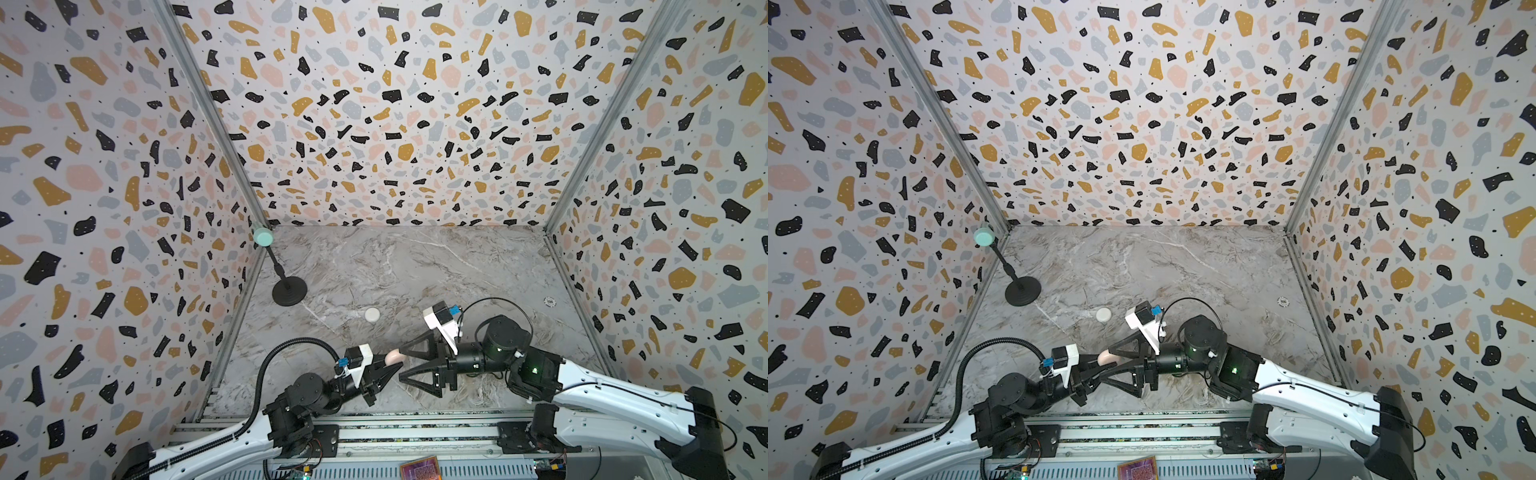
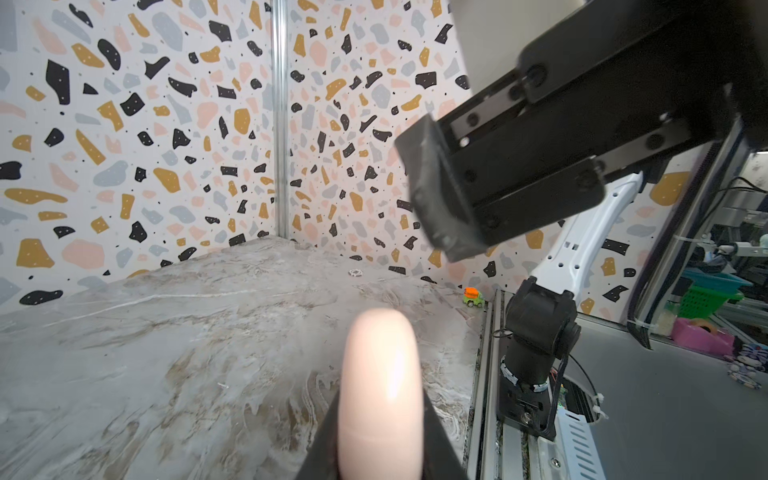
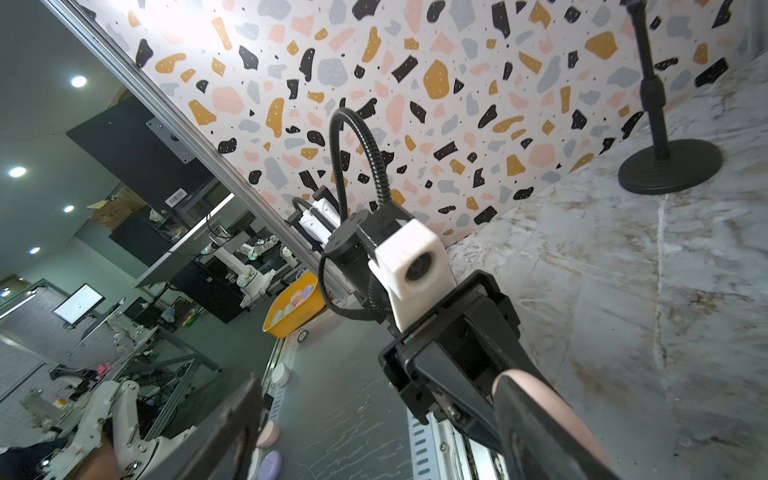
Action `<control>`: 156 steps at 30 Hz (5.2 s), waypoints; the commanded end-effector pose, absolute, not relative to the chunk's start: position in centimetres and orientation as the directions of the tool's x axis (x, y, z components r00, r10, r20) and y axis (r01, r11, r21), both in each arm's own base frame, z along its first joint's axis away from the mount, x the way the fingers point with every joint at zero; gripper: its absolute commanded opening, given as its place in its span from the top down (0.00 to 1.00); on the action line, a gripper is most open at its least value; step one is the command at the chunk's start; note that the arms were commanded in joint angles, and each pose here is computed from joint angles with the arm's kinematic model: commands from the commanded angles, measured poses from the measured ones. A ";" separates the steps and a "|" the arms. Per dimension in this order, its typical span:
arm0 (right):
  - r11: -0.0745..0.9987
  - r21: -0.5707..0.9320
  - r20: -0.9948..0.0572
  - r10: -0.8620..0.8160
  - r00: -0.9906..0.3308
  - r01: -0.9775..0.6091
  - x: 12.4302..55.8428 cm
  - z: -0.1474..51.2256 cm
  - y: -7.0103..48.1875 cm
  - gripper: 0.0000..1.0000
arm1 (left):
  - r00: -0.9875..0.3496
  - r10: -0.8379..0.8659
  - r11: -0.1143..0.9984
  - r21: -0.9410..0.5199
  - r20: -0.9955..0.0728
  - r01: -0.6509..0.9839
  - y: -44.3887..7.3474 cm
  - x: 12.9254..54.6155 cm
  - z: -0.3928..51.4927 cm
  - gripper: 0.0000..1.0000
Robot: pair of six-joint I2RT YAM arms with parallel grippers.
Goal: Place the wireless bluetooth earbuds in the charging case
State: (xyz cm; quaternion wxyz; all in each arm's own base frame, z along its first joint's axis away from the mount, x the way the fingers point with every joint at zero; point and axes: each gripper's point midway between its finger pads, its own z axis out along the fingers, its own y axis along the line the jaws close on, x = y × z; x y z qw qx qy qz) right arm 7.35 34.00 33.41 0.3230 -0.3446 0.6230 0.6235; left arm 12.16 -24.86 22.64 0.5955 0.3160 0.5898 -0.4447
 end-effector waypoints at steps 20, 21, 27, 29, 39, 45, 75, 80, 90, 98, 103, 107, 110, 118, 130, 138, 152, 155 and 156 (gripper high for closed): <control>0.685 0.542 -0.802 0.250 -0.542 -0.486 19.0 29.1 21.4 0.11 | -0.677 -0.249 0.671 -0.627 -0.693 0.395 -30.6 21.7 15.6 1.00; 0.683 0.544 -0.802 0.250 -0.543 -0.488 18.9 29.0 21.4 0.11 | -0.689 -0.235 0.682 -0.621 -0.686 0.385 -30.7 21.9 15.0 1.00; 0.675 0.546 -0.798 0.238 -0.553 -0.496 18.6 28.5 21.4 0.11 | -0.757 -0.191 0.762 -0.580 -0.625 0.287 -30.6 23.2 11.0 1.00; 0.673 0.547 -0.795 0.232 -0.560 -0.498 18.5 28.1 21.6 0.10 | -0.779 -0.183 0.768 -0.582 -0.599 0.267 -30.4 23.6 9.8 1.00; 0.665 0.546 -0.793 0.216 -0.569 -0.509 18.5 27.2 22.2 0.11 | -0.806 -0.157 0.786 -0.566 -0.571 0.248 -30.8 27.2 8.5 1.00; 0.663 0.544 -0.791 0.199 -0.578 -0.515 18.5 26.6 22.5 0.11 | -0.830 -0.153 0.808 -0.551 -0.536 0.207 -30.2 29.7 6.7 1.00; 0.655 0.543 -0.790 0.186 -0.585 -0.526 18.1 26.2 22.6 0.11 | -0.880 -0.134 0.894 -0.438 -0.456 0.091 -28.1 33.0 2.0 0.85; 0.653 0.546 -0.789 0.189 -0.585 -0.525 18.1 26.2 22.5 0.11 | -0.884 -0.127 0.902 -0.423 -0.450 0.086 -27.9 32.9 1.7 0.72; 0.647 0.554 -0.785 0.194 -0.589 -0.524 17.9 26.4 22.4 0.11 | -0.883 -0.110 0.912 -0.399 -0.456 0.092 -27.6 32.9 2.1 0.65; 0.639 0.560 -0.781 0.197 -0.592 -0.527 17.7 26.5 22.3 0.10 | -0.876 -0.102 0.920 -0.379 -0.470 0.096 -27.2 32.9 2.8 0.63; 0.634 0.563 -0.781 0.200 -0.592 -0.529 17.6 26.6 22.3 0.10 | -0.873 -0.097 0.920 -0.377 -0.477 0.104 -27.1 32.9 3.4 0.60; 0.631 0.566 -0.780 0.202 -0.592 -0.530 17.5 26.7 22.3 0.10 | -0.872 -0.097 0.920 -0.377 -0.479 0.105 -27.1 32.9 3.9 0.56; 0.629 0.567 -0.780 0.203 -0.592 -0.532 17.5 26.7 22.3 0.10 | -0.870 -0.092 0.921 -0.374 -0.484 0.111 -27.1 32.9 4.2 0.55; 0.627 0.568 -0.781 0.207 -0.589 -0.533 17.2 27.2 21.9 0.10 | -0.854 -0.074 0.929 -0.347 -0.516 0.129 -26.7 33.3 6.4 0.52; 0.864 0.368 -0.870 0.189 -0.456 -0.344 21.5 24.7 17.4 0.01 | -0.577 -0.062 0.965 -0.197 -0.815 0.175 -21.8 34.1 21.2 0.06; 0.986 0.133 -0.988 0.140 -0.066 0.103 28.2 21.7 4.1 0.01 | -0.139 -0.093 0.986 -0.072 -0.986 -0.150 -8.1 29.5 23.8 0.00; 0.981 -0.061 -0.998 -0.054 -0.043 0.182 33.7 14.7 -0.4 0.01 | -0.081 0.077 0.917 0.103 -0.994 -0.385 1.1 32.3 17.9 0.00; 0.993 -0.060 -0.998 -0.059 -0.017 0.101 34.2 14.2 0.3 0.01 | -0.114 0.069 0.905 0.110 -0.991 -0.411 2.3 33.2 15.7 0.00; 0.994 -0.052 -0.998 -0.048 -0.039 0.094 34.7 13.9 0.1 0.01 | -0.123 0.064 0.915 0.108 -0.990 -0.389 2.3 33.5 15.0 0.00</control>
